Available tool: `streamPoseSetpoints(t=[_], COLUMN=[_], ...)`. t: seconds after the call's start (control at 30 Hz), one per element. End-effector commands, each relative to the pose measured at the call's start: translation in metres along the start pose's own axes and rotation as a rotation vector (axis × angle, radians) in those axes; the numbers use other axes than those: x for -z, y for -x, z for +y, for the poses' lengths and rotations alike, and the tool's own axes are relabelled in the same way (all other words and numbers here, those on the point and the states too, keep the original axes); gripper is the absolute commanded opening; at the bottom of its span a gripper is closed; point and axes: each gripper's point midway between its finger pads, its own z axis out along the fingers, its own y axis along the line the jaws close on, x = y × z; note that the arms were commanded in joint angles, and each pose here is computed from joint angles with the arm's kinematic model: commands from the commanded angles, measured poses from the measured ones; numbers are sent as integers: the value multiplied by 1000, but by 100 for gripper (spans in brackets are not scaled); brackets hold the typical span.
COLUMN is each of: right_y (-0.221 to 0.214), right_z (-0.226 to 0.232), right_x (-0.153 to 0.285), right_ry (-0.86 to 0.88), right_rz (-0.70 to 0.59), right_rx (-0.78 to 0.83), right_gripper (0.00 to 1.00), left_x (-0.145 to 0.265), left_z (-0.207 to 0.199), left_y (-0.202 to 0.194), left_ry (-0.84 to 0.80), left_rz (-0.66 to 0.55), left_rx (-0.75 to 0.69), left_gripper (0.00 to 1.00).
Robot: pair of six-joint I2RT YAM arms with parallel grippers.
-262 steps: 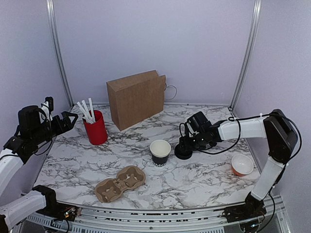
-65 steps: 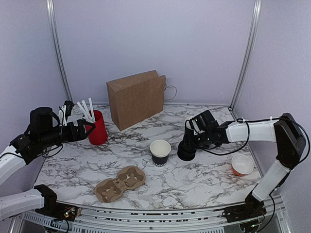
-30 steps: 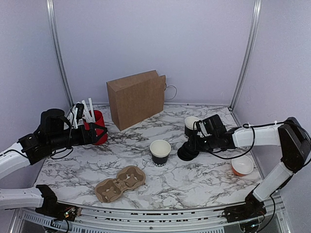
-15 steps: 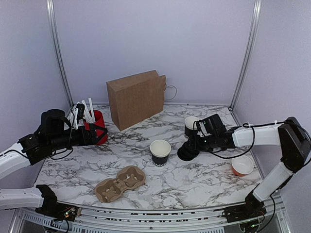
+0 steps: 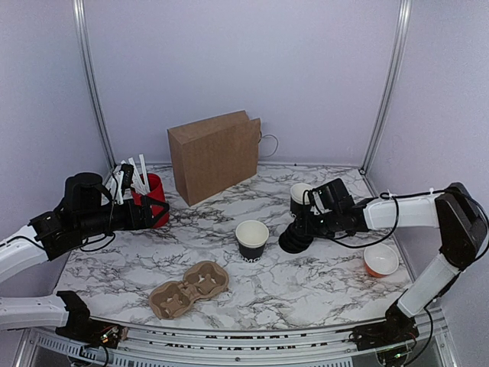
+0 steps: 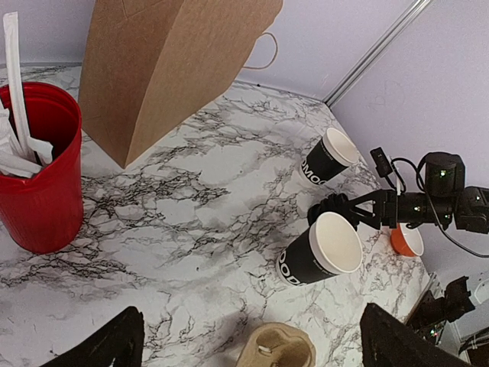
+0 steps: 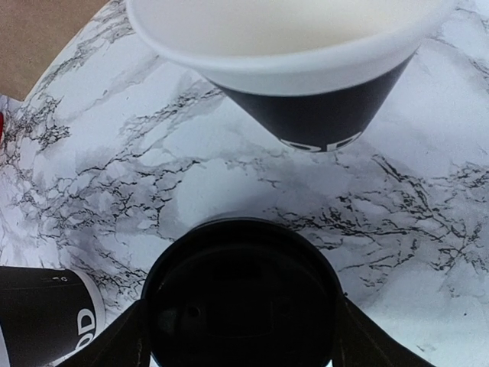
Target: Pack the takeout coffee
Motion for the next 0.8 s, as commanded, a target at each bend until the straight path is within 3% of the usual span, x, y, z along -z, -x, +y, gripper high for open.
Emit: streamPoseSetpoints(t=[0.0,0.77], right_y=[16,7], right_z=[6,-1], right_x=[1,-7], right_ry=[5,-10], right_rz=[-30,-7], right_rx=[-4,-2], right_gripper=[77,80], left_x=[-2,-2], left_z=[-2,-3], left_y=[3,5], left_ry=[-5,-4], left_rz=[-13,-15], left_rx=[-22,-29], left_gripper=[99,99])
